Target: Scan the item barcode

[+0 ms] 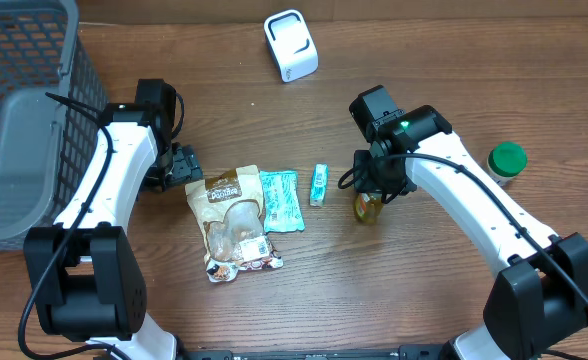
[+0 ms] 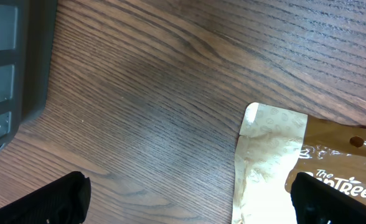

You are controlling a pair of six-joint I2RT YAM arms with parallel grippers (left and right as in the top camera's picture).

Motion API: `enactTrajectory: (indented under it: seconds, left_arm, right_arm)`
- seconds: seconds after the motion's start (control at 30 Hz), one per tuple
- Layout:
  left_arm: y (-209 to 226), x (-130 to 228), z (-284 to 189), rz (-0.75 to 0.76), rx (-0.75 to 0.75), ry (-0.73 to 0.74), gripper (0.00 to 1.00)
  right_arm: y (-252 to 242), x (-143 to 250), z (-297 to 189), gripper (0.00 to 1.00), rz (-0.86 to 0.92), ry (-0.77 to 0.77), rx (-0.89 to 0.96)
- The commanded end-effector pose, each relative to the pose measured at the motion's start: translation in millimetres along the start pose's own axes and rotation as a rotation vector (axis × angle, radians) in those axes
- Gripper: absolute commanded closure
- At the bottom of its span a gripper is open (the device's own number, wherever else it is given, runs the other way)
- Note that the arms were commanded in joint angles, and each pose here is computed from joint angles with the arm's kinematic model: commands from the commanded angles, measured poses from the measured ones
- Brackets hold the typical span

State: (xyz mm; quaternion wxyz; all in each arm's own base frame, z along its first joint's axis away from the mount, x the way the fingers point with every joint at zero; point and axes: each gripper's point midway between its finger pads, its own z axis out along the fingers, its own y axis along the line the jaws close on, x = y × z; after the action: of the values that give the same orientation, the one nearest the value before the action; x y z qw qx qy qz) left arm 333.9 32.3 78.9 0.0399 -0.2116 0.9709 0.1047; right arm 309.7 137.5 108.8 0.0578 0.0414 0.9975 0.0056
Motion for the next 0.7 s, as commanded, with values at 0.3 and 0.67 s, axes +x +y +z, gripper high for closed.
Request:
enactTrajectory:
  seconds: [0.3,0.67]
  left_arm:
    - [3.7,-1.3,3.5,-0.008,-0.023,0.001,0.00]
    - [3.7,-1.3,3.5,-0.008,-0.023,0.000,0.00]
  right_arm:
    - [-2.3,-6.7,-4.7,0.23,0.098,-0.041,0.004]
    - [9.6,-33.1,-53.1,0.04,0.005,-0.134,-0.048]
